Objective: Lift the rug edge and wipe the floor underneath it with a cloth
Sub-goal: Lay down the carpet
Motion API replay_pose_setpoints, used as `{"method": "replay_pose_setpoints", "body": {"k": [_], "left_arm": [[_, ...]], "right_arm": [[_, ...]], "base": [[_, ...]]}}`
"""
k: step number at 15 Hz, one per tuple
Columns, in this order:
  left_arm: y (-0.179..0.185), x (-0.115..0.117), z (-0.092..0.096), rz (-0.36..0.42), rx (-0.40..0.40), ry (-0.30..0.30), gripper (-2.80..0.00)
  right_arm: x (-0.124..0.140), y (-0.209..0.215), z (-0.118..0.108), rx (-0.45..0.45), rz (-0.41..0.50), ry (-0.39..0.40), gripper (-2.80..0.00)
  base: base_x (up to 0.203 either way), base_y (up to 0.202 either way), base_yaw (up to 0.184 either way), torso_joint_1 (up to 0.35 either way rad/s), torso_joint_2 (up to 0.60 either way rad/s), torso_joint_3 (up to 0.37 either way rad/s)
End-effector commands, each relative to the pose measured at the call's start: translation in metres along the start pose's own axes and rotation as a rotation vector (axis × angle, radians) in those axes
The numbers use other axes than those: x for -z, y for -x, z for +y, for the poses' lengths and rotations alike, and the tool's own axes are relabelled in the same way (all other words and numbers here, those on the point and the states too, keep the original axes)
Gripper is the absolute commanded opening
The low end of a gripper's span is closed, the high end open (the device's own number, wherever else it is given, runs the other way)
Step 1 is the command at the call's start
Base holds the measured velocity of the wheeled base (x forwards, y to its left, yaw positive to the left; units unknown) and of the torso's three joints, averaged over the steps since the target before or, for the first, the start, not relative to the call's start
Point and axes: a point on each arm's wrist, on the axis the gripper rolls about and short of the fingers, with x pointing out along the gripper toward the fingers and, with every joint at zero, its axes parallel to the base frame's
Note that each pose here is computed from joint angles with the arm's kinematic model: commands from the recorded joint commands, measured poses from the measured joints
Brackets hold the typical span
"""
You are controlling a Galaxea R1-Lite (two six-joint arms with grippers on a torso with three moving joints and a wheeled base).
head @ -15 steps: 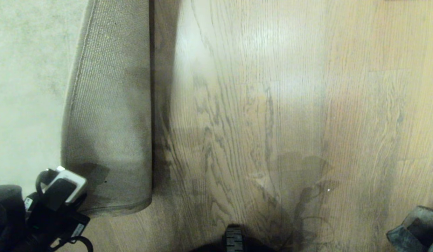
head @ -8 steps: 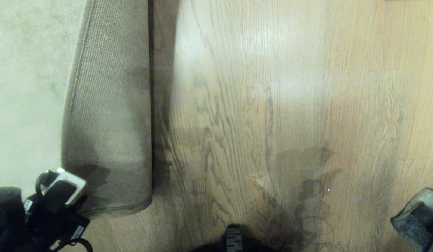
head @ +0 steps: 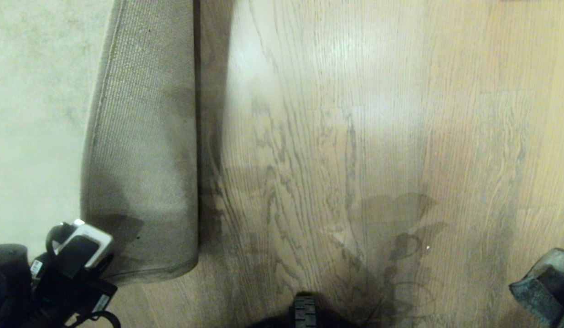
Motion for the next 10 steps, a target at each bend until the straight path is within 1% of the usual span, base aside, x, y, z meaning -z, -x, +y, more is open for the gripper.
{"method": "replay_pose_setpoints", "body": {"k": [1,10], "left_arm": [[-0.0004,-0.0012,0.0006,-0.005,-0.005,-0.001,-2.80],[0.0073,-0.0061,0.0059,-0.057,-0.037,0.025,-2.80]], "right_arm": [[-0.0002,-0.0002,0.0000,0.000,0.002,0.001,-2.80],[-0.0001,-0.0003,0.0000,0.000,0.003,0.001,-2.80]], "base": [[0.000,0.000,0.000,0.000,0.00,0.000],[0.000,0.000,0.000,0.000,0.00,0.000]]}}
